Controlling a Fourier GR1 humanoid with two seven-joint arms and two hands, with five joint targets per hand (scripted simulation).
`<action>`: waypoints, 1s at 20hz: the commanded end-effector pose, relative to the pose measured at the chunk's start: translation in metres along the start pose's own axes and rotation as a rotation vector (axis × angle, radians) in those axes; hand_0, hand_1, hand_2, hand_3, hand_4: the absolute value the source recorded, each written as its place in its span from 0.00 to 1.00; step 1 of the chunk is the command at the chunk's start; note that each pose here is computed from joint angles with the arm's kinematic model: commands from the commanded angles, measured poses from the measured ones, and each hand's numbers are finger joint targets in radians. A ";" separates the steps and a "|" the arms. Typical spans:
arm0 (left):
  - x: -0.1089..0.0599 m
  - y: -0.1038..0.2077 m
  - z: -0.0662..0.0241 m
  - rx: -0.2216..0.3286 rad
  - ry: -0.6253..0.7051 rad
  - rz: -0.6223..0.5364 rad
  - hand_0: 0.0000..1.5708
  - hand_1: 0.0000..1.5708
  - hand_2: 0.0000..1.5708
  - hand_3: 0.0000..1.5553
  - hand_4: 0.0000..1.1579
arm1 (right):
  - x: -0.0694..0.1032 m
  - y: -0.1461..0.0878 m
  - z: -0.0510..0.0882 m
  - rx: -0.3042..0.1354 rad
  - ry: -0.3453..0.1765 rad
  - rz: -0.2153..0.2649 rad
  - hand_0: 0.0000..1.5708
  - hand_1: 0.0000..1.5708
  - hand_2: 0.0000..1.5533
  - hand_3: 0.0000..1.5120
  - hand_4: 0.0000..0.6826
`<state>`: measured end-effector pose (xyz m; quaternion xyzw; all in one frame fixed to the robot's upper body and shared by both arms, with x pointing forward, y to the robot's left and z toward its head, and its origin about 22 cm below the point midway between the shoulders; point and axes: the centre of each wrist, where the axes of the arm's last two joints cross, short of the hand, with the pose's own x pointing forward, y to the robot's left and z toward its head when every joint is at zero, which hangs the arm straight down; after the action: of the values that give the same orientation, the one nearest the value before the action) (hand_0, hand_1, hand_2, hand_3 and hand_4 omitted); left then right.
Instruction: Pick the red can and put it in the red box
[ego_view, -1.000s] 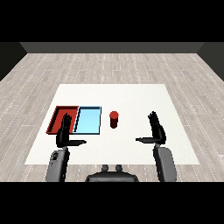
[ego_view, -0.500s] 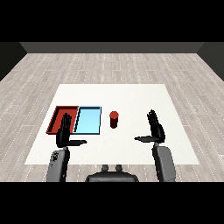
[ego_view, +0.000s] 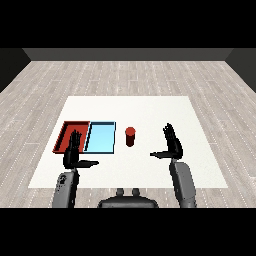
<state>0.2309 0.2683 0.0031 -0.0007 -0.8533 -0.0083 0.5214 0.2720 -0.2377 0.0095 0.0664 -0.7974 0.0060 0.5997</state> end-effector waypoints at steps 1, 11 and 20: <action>0.009 -0.014 -0.0001 0.002 0.006 0.011 0.00 0.00 0.00 0.00 0.00 | -0.008 0.024 -0.015 0.045 0.007 -0.005 0.00 0.00 0.00 0.00 0.00; 0.010 0.008 -0.0055 0.022 -0.025 0.028 0.00 0.00 0.00 0.00 0.00 | -0.029 0.051 -0.022 0.040 0.052 -0.094 0.00 0.00 0.00 0.00 0.00; 0.009 -0.013 -0.0056 0.017 -0.021 0.037 0.00 0.00 0.00 0.00 0.00 | -0.046 0.081 -0.018 0.062 0.093 -0.119 0.00 0.00 0.00 0.00 0.00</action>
<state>0.2304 0.2673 0.0073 -0.0085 -0.8569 0.0028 0.5154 0.2981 -0.1722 -0.0187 0.1279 -0.7690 -0.0038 0.6263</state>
